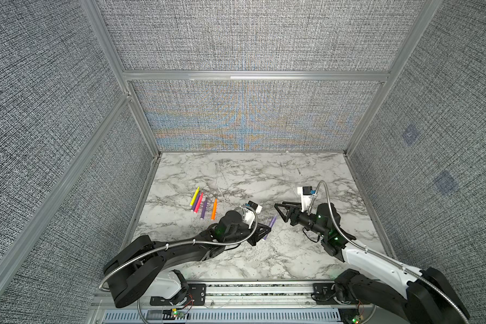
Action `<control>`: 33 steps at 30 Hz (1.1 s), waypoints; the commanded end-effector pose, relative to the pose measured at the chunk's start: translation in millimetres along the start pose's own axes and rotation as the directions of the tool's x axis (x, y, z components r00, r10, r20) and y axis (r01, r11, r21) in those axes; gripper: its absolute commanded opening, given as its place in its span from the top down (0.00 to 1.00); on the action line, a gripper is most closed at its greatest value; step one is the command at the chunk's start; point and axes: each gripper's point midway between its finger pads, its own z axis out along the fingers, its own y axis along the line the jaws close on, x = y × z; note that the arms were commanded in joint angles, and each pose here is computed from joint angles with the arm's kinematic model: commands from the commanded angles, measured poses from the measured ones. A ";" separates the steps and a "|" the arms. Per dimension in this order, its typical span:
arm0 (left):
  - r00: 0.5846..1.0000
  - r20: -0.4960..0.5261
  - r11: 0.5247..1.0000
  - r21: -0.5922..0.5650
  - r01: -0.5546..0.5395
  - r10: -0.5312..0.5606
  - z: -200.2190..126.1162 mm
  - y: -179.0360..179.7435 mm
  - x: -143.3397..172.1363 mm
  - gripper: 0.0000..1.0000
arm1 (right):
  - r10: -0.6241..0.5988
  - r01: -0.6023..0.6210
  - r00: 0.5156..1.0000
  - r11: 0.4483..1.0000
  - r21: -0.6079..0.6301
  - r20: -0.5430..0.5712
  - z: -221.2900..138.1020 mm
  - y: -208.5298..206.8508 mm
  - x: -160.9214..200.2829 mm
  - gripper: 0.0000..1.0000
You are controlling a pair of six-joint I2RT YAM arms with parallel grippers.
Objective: Remove pen caps from pens
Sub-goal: Open the pen cap on the pen.
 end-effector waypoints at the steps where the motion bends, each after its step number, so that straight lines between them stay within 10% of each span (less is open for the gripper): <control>1: 0.995 0.087 0.997 0.054 -0.049 0.044 -5.8 -18.5 -22.5 0.98 | -0.008 0.010 0.999 0.998 -0.057 0.034 5.1 15.4 -10.9 0.44; 19: 0.988 0.144 0.999 0.007 -0.047 0.046 -4.9 -14.8 -36.9 0.97 | -0.020 0.018 1.000 0.991 -0.132 -0.011 14.2 38.4 1.2 1.00; 27: 0.979 0.177 0.994 0.005 -0.105 0.103 -5.6 -20.8 -45.4 0.68 | -0.052 0.047 0.998 0.989 -0.137 -0.027 17.4 47.3 3.2 1.00; 33: 0.975 0.180 0.990 0.027 -0.136 0.129 -0.4 -27.9 -51.1 0.64 | -0.070 0.065 0.997 0.987 -0.144 -0.032 19.7 52.8 5.1 1.00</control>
